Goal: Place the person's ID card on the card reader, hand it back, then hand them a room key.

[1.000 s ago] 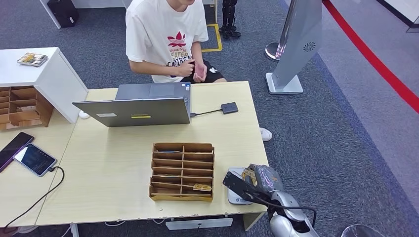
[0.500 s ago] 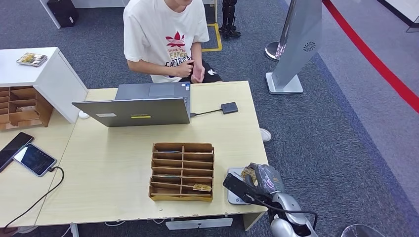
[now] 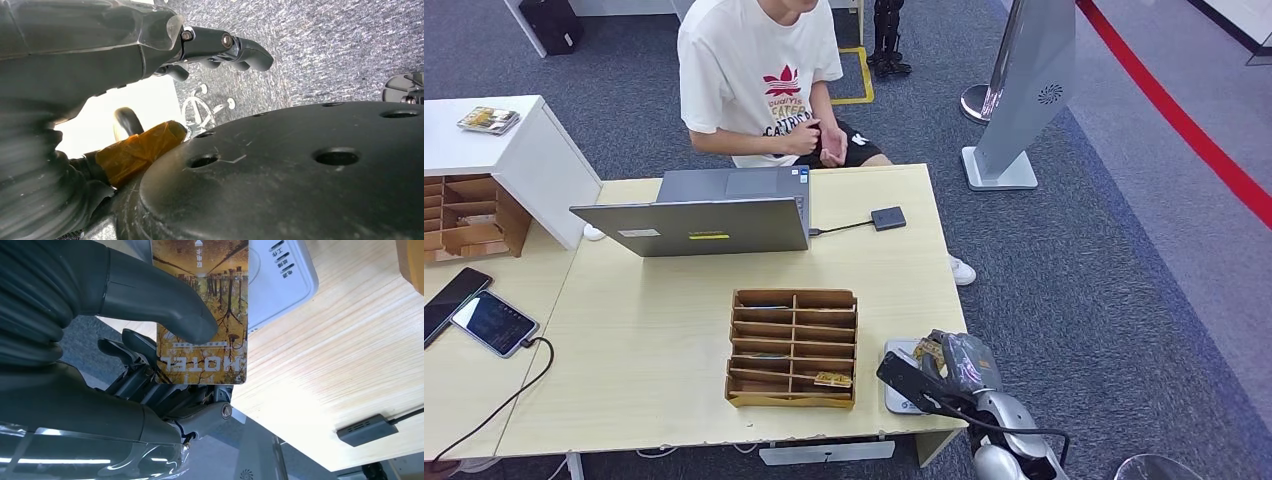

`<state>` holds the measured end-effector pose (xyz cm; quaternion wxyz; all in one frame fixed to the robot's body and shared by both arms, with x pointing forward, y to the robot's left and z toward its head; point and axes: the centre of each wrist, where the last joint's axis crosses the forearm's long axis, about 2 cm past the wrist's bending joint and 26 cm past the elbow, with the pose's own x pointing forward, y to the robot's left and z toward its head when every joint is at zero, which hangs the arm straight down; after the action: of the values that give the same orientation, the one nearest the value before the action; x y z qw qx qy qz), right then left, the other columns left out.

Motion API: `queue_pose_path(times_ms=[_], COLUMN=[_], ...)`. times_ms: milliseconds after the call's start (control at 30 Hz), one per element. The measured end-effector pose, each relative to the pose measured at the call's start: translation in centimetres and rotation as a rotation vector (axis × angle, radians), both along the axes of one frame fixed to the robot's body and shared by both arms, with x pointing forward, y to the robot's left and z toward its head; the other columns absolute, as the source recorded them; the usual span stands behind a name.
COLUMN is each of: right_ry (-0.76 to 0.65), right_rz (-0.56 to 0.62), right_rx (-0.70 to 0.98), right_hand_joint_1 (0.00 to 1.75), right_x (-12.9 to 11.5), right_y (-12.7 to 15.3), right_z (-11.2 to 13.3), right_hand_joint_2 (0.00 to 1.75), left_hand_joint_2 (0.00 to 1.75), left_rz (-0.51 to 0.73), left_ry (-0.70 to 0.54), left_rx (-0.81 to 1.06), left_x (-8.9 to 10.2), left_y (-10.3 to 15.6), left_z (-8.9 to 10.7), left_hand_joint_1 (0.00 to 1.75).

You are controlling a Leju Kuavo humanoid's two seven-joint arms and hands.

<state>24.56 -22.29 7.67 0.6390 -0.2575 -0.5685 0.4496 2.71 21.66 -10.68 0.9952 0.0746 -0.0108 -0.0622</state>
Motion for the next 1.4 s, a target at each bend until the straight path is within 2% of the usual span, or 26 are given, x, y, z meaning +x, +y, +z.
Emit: queue_pose_path(times_ms=[133,267,533,700,900,1133,1400], right_ry=[-0.02,-0.148,-0.535,-0.743,-0.822,-0.866,-0.895], right_rz=[0.002,0.006,0.014,0.04,0.079,0.124,0.258], right_rx=[0.008,0.073,0.352,0.496,0.555,0.587,0.567], right_hand_joint_1=[1.75,1.75,1.75,1.75,1.75,1.75,1.75], right_x=[-0.1,-0.3,-0.8,0.0,1.4,2.2,4.7], right_y=[0.0,0.6,2.8,4.1,5.5,6.7,10.0], right_z=[0.0,1.0,5.8,9.1,11.6,13.2,17.2], right_hand_joint_2=[1.75,1.75,1.75,1.75,1.75,1.75,1.75], left_hand_joint_2=[1.75,1.75,1.75,1.75,1.75,1.75,1.75], left_rz=[0.001,0.01,0.017,-0.01,-0.038,-0.063,-0.163], left_ry=[0.0,-0.003,-0.013,-0.019,-0.025,-0.029,-0.028], left_rx=[-0.001,-0.005,-0.012,-0.011,-0.009,-0.009,-0.004], left_x=[0.0,-0.1,-0.2,-0.2,-0.1,0.0,0.8], left_y=[0.0,0.0,0.0,0.0,0.0,0.0,0.0], left_z=[0.0,0.0,0.0,0.0,0.0,0.0,0.1], left_hand_joint_1=[0.0,0.0,0.0,0.0,0.0,0.0,0.0])
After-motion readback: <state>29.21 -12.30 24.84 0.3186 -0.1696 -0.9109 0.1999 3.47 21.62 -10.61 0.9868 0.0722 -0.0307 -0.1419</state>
